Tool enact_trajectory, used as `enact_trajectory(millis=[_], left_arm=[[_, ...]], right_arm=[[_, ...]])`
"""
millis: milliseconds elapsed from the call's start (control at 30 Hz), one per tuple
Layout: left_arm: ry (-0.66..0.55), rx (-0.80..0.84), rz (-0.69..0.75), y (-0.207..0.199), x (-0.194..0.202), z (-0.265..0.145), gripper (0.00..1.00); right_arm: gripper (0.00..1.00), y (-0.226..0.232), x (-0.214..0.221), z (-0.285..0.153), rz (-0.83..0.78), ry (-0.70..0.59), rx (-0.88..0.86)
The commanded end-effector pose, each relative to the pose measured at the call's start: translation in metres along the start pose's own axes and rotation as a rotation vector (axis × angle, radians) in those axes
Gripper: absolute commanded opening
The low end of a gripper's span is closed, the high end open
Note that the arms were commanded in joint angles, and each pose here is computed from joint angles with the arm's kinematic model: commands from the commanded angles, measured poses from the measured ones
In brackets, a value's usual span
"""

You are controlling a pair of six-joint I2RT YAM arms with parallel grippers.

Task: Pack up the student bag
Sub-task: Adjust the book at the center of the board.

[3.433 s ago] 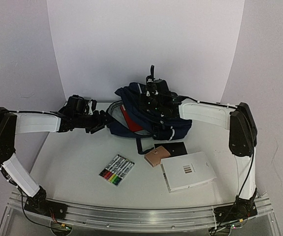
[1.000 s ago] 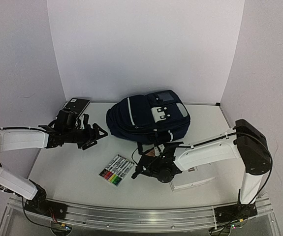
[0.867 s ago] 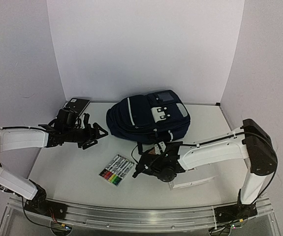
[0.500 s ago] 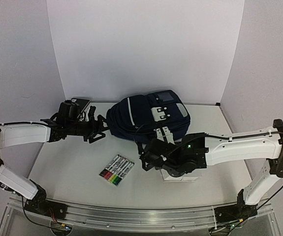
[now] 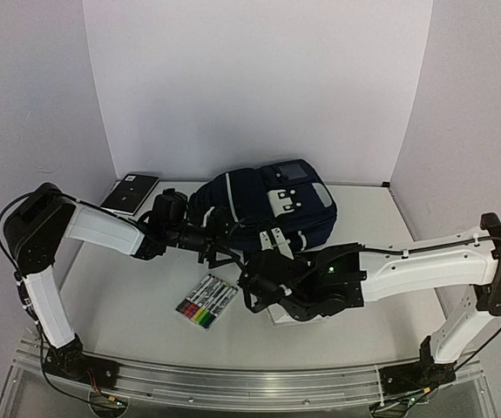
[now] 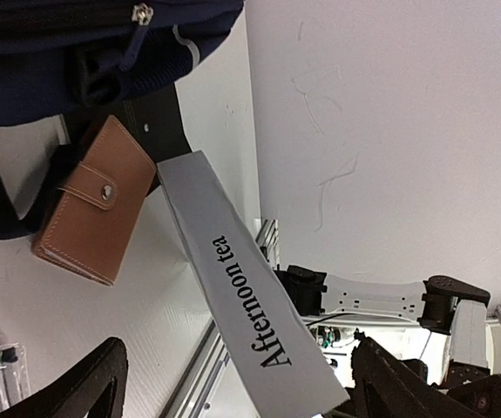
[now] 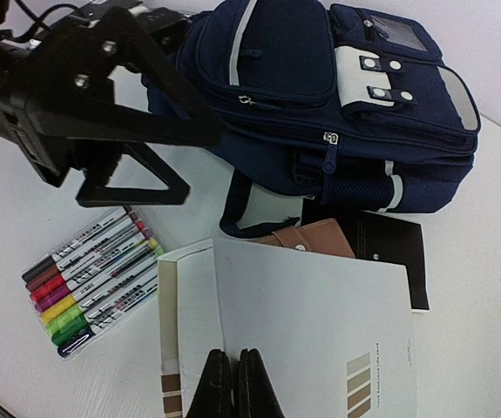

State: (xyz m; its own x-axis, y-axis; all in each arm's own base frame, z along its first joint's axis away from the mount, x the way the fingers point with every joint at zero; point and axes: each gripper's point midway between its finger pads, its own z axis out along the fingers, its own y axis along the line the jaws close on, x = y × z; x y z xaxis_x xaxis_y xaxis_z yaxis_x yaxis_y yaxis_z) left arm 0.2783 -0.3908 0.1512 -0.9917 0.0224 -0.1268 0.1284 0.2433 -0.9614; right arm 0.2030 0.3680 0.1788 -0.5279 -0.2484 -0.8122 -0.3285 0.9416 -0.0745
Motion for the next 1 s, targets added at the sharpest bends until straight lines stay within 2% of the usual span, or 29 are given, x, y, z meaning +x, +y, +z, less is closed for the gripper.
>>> enact_trajectory(millis=[0,233,500,600,700,800,967], left_arm=[[0.107,0.185,0.04,-0.045,0.008,0.027,0.89],[0.155,0.163,0.014,-0.037,0.015,0.05,0.9],[0.263,0.106,-0.042,-0.018,0.038,0.066,0.89],[0.284,0.067,-0.052,-0.011,0.044,0.067,0.81],[0.295,0.048,-0.065,-0.007,0.047,0.067,0.63],[0.295,0.04,-0.069,-0.007,0.047,0.066,0.49],[0.312,0.037,-0.083,-0.006,0.048,0.067,0.38]], right_arm=[[0.0,0.023,-0.007,-0.002,0.007,-0.028,-0.048],[0.0,0.028,-0.005,-0.005,-0.006,-0.039,-0.055],[0.0,0.033,-0.008,-0.01,-0.03,-0.068,-0.089],[0.0,0.032,-0.008,-0.013,-0.03,-0.076,-0.094],[0.0,0.029,-0.006,-0.014,-0.033,-0.077,-0.097],[0.0,0.026,-0.005,-0.015,-0.032,-0.079,-0.096],[0.01,0.021,0.0,-0.015,-0.03,-0.074,-0.093]])
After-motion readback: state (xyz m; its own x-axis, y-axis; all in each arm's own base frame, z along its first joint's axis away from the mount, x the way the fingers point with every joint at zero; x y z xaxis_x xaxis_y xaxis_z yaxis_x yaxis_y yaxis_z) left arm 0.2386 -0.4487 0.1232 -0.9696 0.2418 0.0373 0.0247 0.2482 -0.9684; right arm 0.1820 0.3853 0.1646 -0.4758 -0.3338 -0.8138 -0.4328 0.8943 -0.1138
